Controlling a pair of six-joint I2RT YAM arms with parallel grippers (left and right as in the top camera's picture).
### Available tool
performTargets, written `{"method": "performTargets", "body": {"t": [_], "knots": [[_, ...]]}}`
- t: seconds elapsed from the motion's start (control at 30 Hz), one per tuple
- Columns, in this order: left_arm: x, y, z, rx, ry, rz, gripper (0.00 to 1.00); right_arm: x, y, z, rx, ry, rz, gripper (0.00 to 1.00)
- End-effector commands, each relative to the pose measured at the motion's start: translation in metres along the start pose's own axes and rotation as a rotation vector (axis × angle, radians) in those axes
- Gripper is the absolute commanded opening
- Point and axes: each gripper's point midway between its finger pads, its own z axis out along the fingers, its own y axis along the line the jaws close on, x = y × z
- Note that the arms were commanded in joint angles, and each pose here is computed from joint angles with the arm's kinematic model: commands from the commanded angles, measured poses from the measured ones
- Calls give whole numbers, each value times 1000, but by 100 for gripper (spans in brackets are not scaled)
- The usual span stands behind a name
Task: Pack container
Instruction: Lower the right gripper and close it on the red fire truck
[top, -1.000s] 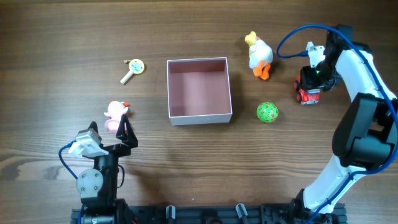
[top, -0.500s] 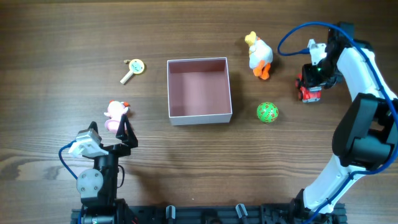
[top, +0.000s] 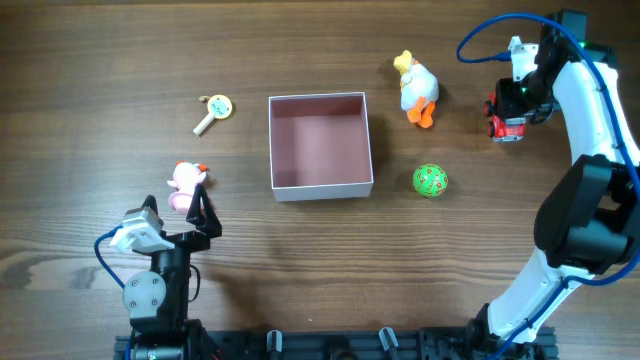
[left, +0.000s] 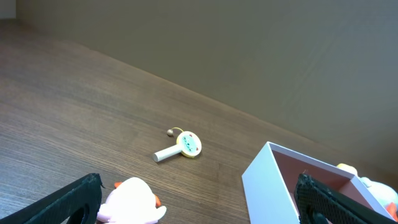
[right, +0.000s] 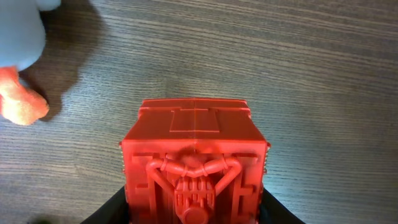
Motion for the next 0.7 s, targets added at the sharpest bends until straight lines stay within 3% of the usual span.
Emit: {"method": "performTargets", "body": {"t": [0.0,0.67], "knots": [[2,0,0,3,8,-9,100,-6,3,-2,-35,-19,26,37],[2,0,0,3,8,-9,100,0,16,-3,-103,-2,28,37]]}}
